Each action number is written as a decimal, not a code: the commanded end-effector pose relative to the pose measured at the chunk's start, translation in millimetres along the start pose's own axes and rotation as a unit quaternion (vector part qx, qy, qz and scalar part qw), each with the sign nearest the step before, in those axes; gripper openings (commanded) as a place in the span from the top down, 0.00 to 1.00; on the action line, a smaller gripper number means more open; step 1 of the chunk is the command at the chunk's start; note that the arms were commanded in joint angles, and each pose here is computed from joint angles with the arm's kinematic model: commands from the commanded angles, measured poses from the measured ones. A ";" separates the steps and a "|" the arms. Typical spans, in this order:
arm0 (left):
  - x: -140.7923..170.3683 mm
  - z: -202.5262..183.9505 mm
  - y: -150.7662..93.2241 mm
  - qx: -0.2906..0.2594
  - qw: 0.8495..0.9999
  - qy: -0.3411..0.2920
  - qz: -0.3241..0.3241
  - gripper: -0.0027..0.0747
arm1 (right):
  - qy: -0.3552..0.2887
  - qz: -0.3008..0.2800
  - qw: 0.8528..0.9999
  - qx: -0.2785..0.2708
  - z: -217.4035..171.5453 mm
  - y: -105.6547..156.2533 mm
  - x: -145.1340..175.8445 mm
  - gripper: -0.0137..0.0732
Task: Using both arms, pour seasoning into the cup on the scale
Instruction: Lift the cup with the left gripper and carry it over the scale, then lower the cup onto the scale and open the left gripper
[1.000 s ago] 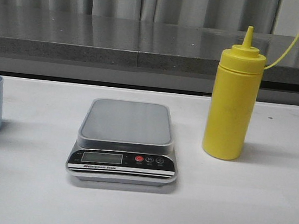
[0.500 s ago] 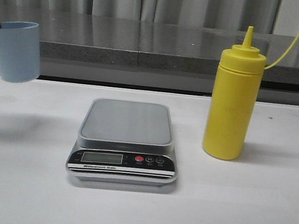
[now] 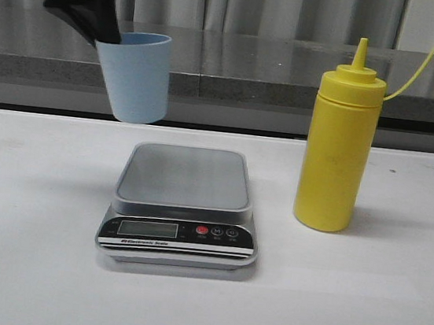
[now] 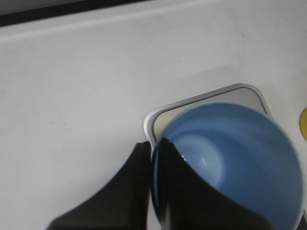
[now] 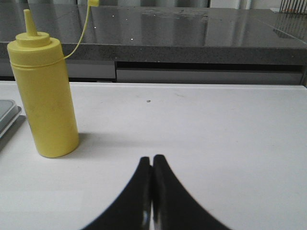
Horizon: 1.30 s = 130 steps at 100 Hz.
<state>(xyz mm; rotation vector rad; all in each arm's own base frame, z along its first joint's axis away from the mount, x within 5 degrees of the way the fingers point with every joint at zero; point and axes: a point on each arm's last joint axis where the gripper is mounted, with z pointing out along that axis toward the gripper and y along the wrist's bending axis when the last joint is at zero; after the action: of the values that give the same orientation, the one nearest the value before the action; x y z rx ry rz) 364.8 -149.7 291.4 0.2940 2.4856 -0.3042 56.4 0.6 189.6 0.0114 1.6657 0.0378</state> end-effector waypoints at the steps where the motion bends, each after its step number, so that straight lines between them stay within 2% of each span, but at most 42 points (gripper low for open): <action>1: -19.4 -16.8 -17.1 0.022 0.998 -0.061 0.010 0.99 | -0.061 -0.003 0.998 -0.002 -3.6 0.7 -15.1 0.92; 39: -12.1 19.9 -49.6 0.044 0.997 -0.038 0.043 0.99 | -0.061 -0.003 0.998 -0.002 -3.6 0.7 -15.1 0.92; 66: -4.6 38.3 -50.7 0.041 0.998 -0.011 0.049 0.99 | -0.061 -0.003 0.998 -0.002 -3.6 0.7 -15.1 0.92; 100: -2.1 38.1 -53.2 0.043 0.998 0.000 0.050 0.98 | -0.061 -0.003 0.998 -0.002 -3.6 0.7 -15.1 0.92; 105: -1.9 38.1 -53.2 0.043 0.998 0.001 0.051 0.94 | -0.061 -0.003 0.998 -0.002 -3.6 0.7 -15.1 0.92; 112: -2.2 37.3 -53.3 0.043 0.998 0.000 0.051 0.83 | -0.061 -0.003 0.998 -0.002 -3.6 0.7 -15.1 0.92; 130: -2.9 32.9 -53.5 0.043 0.998 -0.001 0.051 0.42 | -0.061 -0.003 0.998 -0.002 -3.6 0.7 -15.1 0.92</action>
<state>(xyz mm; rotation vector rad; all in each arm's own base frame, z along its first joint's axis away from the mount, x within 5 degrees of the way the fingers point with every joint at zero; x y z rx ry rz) 375.1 -207.5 239.7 0.4689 2.5602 -0.3192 56.4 0.6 189.6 0.0114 1.6657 0.0378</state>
